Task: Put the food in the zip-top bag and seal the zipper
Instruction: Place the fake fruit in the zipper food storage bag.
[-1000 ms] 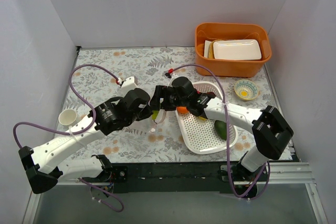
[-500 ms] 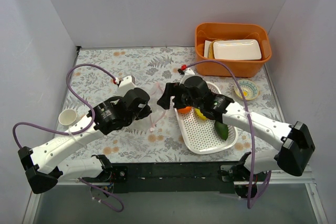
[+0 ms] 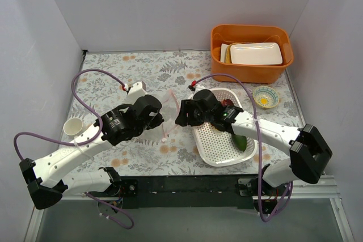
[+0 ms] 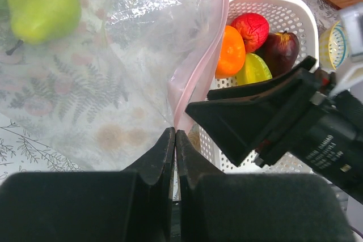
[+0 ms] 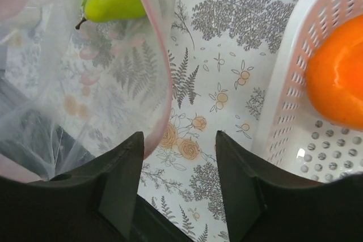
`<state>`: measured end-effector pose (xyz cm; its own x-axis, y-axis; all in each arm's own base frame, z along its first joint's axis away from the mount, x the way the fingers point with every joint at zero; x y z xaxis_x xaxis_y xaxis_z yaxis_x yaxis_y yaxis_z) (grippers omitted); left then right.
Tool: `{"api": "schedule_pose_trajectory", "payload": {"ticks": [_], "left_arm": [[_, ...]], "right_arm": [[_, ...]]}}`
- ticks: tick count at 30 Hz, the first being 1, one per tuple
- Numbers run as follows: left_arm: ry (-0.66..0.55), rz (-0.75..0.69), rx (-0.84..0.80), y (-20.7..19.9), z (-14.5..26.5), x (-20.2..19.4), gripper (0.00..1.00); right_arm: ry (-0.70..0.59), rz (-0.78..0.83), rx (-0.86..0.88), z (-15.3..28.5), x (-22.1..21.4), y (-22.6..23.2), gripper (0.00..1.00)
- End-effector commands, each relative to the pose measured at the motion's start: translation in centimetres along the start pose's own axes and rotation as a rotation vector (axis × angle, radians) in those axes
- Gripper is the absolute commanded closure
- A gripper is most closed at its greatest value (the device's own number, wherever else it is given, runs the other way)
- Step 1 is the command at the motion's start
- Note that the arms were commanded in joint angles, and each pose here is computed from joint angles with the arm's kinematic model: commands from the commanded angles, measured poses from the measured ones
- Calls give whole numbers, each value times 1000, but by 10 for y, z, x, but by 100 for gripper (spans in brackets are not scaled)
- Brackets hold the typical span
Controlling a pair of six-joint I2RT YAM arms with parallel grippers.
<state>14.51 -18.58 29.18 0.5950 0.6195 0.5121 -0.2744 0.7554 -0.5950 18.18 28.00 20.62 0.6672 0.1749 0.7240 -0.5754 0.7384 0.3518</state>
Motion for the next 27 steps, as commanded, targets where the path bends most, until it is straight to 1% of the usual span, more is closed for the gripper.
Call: {"api": "schedule_pose_trajectory", "payload": {"ticks": [1, 2, 3, 4, 5, 6, 9, 11, 12, 14, 15, 16, 17, 18, 20, 22, 24, 25, 27], "left_arm": [[-25, 33, -32, -3, 7, 7, 100], [-29, 35, -30, -3, 7, 8, 100], [-30, 33, -17, 0, 7, 7, 100], [-35, 31, -10, 1, 7, 7, 100], [-37, 36, -4, 3, 7, 7, 100], [-41, 38, 2, 4, 7, 8, 100], [-53, 48, 23, 9, 6, 8, 100], [-57, 47, 33, 11, 4, 7, 100], [-57, 40, 34, 12, 3, 6, 100], [-44, 29, 32, 11, 0, 2, 100], [-36, 27, 36, 11, -3, 0, 100], [-29, 19, 39, 11, -5, -2, 100], [-16, 17, 34, 10, -7, -4, 100], [-12, 15, 43, 10, -10, -6, 100], [-4, 9, 43, 9, -12, -7, 100], [-1, 3, 46, 10, -14, -9, 100], [0, 3, 46, 10, -14, -9, 100], [-1, 4, 44, 11, -13, -9, 100], [0, 0, 34, 11, -13, -9, 100]], "right_arm": [[-20, -11, 99, -9, 13, 11, 47], [-16, -19, 95, -11, 13, 9, 51], [-16, -21, 91, -11, 13, 7, 57], [-14, -24, 78, -11, 10, 5, 72], [-16, -28, 71, -10, 9, 4, 79], [-17, -31, 59, -10, 8, 1, 89], [-20, -31, 31, -5, 4, -5, 89], [-19, -22, 29, -3, 3, -6, 81], [-24, -9, 29, -1, 5, -6, 71], [-34, 19, 76, 2, 8, -2, 55], [-44, 36, 97, 7, 11, 0, 43], [-50, 37, 103, 10, 12, 1, 38], [-42, 36, 91, 13, 11, 0, 35], [-63, 38, 71, 20, 14, -1, 31], [-68, 37, 44, 28, 14, -3, 30], [-79, 36, -38, 39, 11, -12, 27], [-67, 29, -107, 49, 2, -23, 20], [-81, 21, -170, 53, 1, -29, 19], [-88, -6, -240, 62, -1, -39, 15]]}}
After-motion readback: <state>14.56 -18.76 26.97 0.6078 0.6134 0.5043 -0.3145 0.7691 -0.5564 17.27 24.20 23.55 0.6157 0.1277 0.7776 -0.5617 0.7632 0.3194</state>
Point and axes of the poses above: each gripper's point midway between its finger pads, its own z axis back along the fingers, its own y axis along the line the jaws close on, x = y × z, the point moved 9 cm from there along z, back along the fingers, and after that the axes turned 14 degrees about z, right-handed, at the moved point
